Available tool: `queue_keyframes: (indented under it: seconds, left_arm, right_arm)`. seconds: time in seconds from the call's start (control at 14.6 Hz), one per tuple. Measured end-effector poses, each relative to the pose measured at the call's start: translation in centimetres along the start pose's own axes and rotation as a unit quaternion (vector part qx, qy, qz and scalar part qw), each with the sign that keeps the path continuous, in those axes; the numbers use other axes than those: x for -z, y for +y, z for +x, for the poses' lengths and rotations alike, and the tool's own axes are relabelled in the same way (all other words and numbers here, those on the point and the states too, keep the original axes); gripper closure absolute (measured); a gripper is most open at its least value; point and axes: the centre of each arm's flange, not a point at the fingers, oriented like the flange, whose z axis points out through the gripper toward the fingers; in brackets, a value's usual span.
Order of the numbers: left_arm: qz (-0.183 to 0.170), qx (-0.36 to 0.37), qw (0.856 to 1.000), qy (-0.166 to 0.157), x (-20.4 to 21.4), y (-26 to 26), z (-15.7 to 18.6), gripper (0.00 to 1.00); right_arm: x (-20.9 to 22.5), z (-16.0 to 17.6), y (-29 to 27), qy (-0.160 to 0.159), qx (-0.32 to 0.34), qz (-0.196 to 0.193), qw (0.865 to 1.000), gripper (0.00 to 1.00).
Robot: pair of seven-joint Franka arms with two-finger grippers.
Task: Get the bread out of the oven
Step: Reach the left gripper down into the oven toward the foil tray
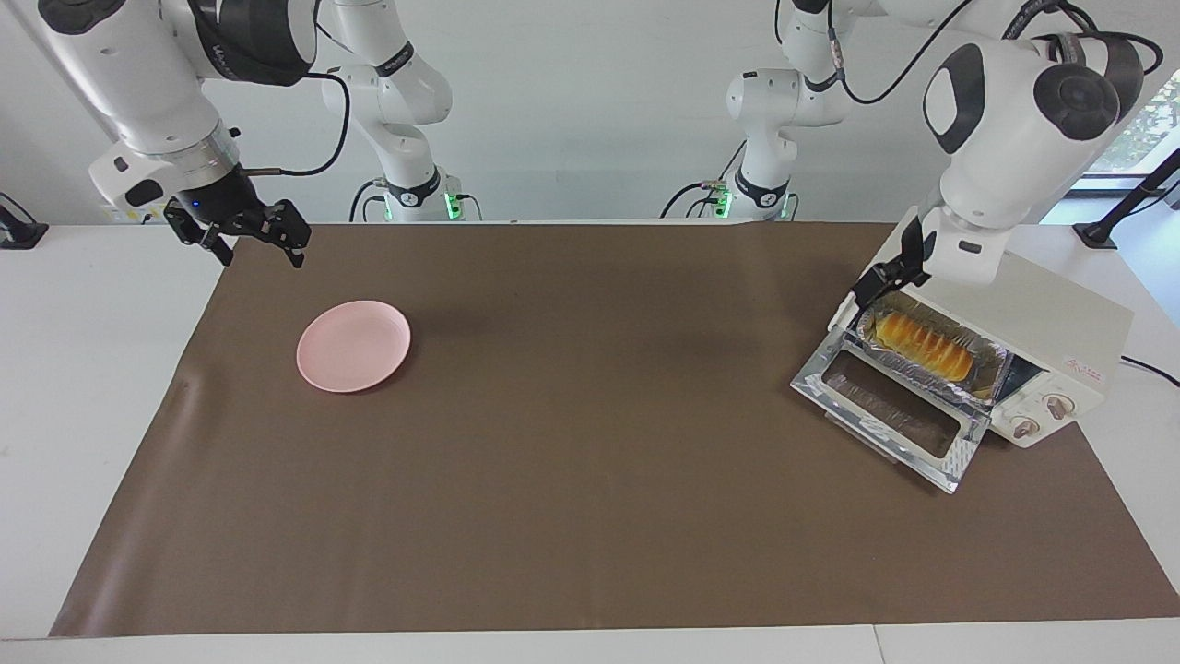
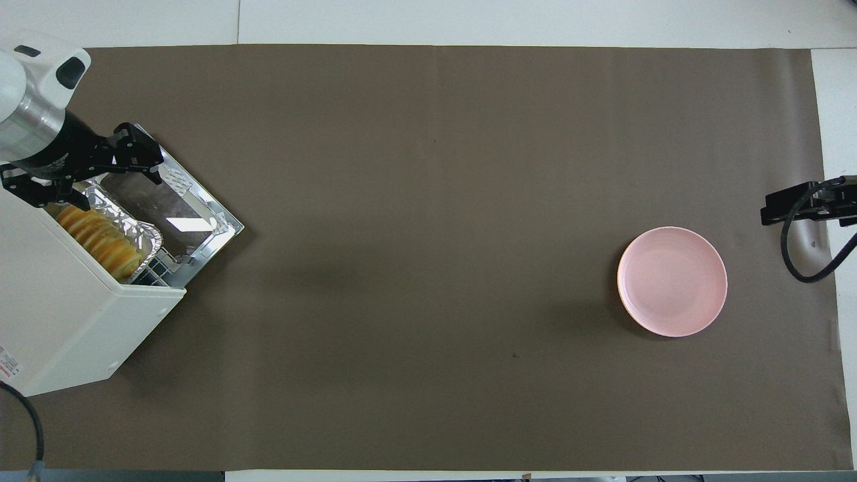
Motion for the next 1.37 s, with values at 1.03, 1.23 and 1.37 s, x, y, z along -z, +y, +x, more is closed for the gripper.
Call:
queue_keyframes:
  seconds: [1.03,1.23,1.37]
  left_arm:
    - [0.125,0.206,0.967,0.079,-13.4,0.0,5.6,0.00]
    - [0.138,0.225,0.961,0.084,-14.8,0.0,5.4,0.00]
    - [0.139,0.231,0.959,0.084,-15.6,0.0,5.4,0.00]
  right_arm:
    - [0.1,0.1,0.1,0.003,-0.001,0.000,1.000,0.00]
    - [0.1,0.1,0.1,0.003,-0.001,0.000,1.000,0.00]
    - [0.1,0.1,0.1,0.003,-0.001,0.000,1.000,0.00]
